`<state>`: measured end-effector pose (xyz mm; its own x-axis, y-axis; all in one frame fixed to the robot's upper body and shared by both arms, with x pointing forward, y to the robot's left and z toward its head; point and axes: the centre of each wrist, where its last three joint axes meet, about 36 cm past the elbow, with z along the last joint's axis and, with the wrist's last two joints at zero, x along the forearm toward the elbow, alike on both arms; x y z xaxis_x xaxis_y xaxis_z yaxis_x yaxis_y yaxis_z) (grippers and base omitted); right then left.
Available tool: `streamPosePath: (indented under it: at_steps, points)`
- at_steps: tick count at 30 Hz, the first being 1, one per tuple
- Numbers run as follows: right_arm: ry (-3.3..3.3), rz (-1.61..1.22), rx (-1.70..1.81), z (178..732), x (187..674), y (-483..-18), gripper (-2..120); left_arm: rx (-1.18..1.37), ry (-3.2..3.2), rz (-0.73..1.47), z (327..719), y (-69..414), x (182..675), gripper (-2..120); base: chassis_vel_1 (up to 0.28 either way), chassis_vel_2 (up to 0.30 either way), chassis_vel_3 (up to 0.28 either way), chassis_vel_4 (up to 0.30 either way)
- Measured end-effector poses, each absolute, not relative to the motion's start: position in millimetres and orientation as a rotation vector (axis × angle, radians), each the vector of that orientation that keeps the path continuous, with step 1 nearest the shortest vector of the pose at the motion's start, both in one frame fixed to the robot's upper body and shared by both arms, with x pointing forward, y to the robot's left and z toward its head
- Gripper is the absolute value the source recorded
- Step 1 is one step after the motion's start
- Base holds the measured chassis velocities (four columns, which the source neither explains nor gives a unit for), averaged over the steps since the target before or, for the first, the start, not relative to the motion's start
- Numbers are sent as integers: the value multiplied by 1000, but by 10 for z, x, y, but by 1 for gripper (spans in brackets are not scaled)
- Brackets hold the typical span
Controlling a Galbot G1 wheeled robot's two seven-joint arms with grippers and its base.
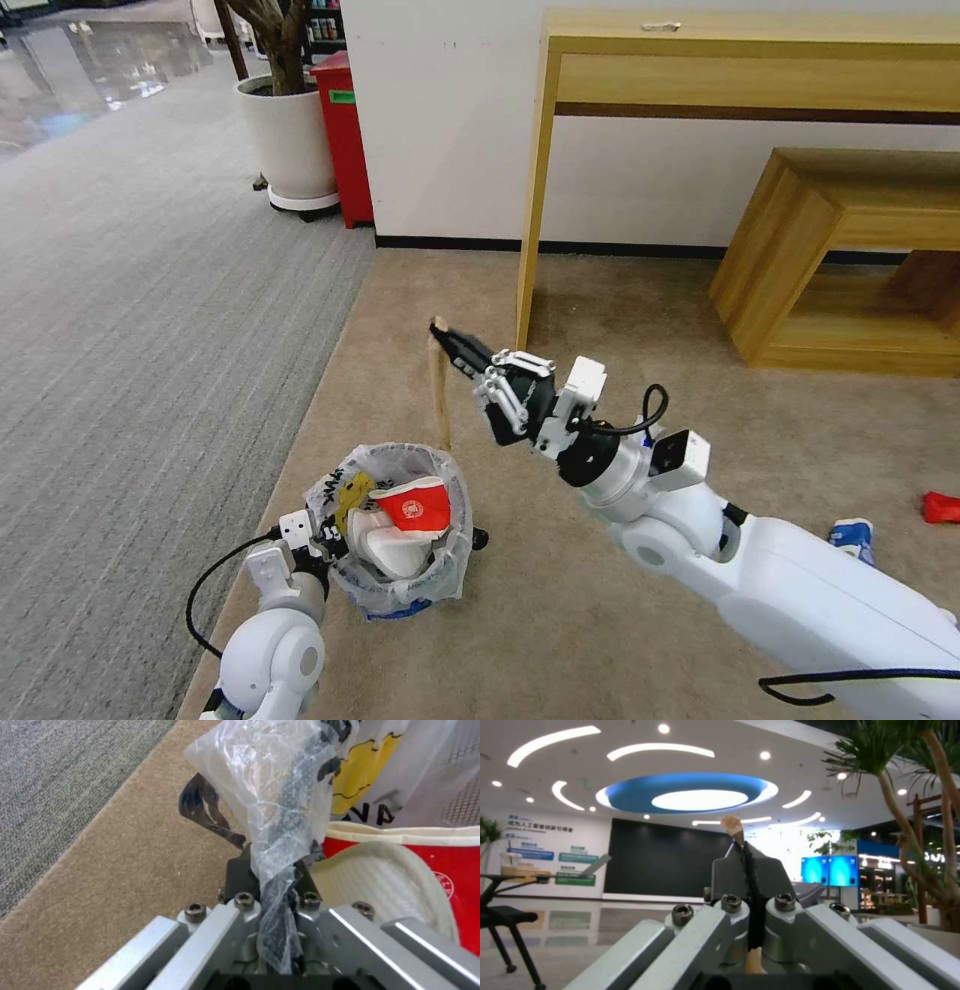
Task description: Pick up the trash bin and place the garbage on the floor into it.
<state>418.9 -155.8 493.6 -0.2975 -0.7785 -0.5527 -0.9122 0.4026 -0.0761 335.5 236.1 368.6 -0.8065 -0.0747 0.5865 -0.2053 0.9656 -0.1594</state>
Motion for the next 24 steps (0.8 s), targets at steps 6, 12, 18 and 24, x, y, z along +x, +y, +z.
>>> streamPosePath:
  at_steps: [6, 12, 18, 24]
  points:
    - [2171, 378, -1494, 4775, 4138, -1415, 0, 193, -2502, 295, 3691, 2367, 3399, 0, 0, 0, 0, 0]
    - [2194, 390, -1533, 4596, 4098, -1320, 0, 192, -2502, 297, 3699, 2381, 3419, 0, 0, 0, 0, 0]
    - [2199, 398, -1584, 4472, 3996, -1240, 0, 193, -2502, 296, 3707, 2415, 3423, 0, 0, 0, 0, 0]
    - [2206, 396, -1600, 4417, 3954, -1221, 0, 196, -2501, 298, 3731, 2422, 3417, 0, 0, 0, 0, 0]
